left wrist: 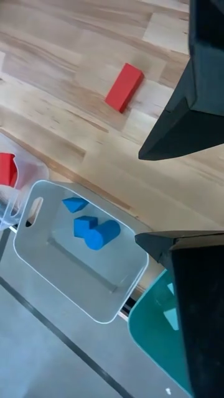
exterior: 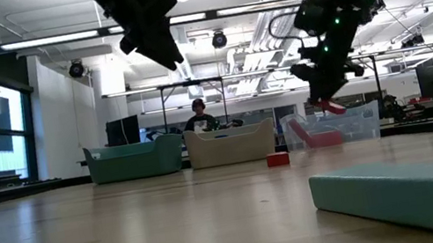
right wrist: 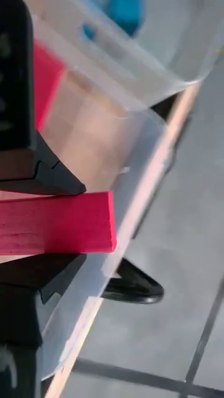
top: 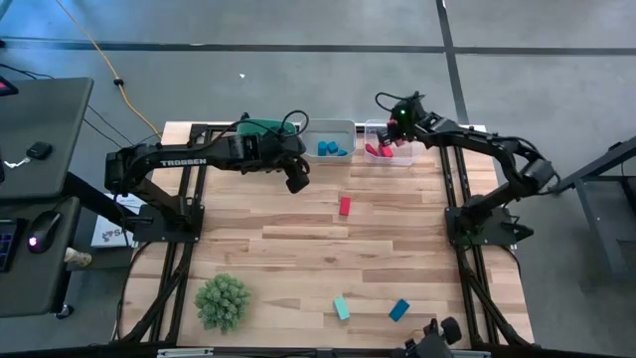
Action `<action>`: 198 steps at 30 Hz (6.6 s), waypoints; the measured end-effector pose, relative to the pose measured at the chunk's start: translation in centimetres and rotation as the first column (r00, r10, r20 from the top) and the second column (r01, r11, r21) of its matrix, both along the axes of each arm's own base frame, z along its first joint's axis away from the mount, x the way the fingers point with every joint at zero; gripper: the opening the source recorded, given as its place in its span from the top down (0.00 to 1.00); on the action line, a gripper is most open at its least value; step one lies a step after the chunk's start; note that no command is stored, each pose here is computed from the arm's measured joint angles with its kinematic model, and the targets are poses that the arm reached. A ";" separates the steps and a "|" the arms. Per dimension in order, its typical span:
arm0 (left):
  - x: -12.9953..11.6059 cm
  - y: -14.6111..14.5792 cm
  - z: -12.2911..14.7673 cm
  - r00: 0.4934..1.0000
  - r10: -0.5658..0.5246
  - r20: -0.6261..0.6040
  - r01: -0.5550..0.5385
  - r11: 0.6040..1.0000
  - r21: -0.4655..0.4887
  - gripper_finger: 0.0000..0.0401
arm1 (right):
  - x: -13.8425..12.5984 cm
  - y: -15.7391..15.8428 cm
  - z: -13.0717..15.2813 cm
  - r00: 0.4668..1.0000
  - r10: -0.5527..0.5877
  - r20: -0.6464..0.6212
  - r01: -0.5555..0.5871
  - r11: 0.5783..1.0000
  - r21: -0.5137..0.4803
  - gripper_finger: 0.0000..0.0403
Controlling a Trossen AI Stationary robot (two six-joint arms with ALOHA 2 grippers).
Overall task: Sort & place blocks by color
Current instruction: Put the left red blocks into the transparent bin, then put the light blue block into the green bin
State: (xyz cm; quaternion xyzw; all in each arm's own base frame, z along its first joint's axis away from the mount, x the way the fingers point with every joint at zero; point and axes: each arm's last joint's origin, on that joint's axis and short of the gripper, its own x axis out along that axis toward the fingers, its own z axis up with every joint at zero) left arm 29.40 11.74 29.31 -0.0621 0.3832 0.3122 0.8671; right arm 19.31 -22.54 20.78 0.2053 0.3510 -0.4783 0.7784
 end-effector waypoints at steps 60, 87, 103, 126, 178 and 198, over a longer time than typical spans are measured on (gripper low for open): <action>0.0 0.0 0.0 1.000 0.012 0.007 -0.012 1.000 -0.008 0.71 | -0.5 -2.3 -3.9 0.986 0.058 -0.157 -0.002 0.943 0.333 0.56; 0.1 -0.4 -0.1 0.999 -0.018 0.046 0.022 0.995 -0.102 0.56 | 1.0 0.9 3.4 0.978 -0.015 -0.210 0.114 0.874 0.472 0.56; 1.3 -3.8 -0.1 0.940 -0.336 -0.054 0.337 0.941 0.009 0.56 | 3.1 7.7 8.0 0.995 -0.091 -0.042 0.101 0.914 0.393 0.56; 2.6 -12.2 0.2 0.899 -0.429 0.092 0.437 0.895 -0.089 0.56 | 6.0 17.5 9.6 0.988 0.113 0.104 -0.149 0.866 0.478 0.56; -1.2 -18.7 -1.8 0.938 -0.317 -0.138 0.246 0.893 -0.377 0.56 | 10.6 30.2 15.4 0.491 0.524 0.696 -0.695 0.717 -0.050 0.46; -1.8 -13.8 -2.3 0.886 -0.315 -0.340 0.220 0.931 -0.290 0.56 | 10.1 33.2 17.4 0.342 0.325 0.882 -0.690 0.724 0.001 0.46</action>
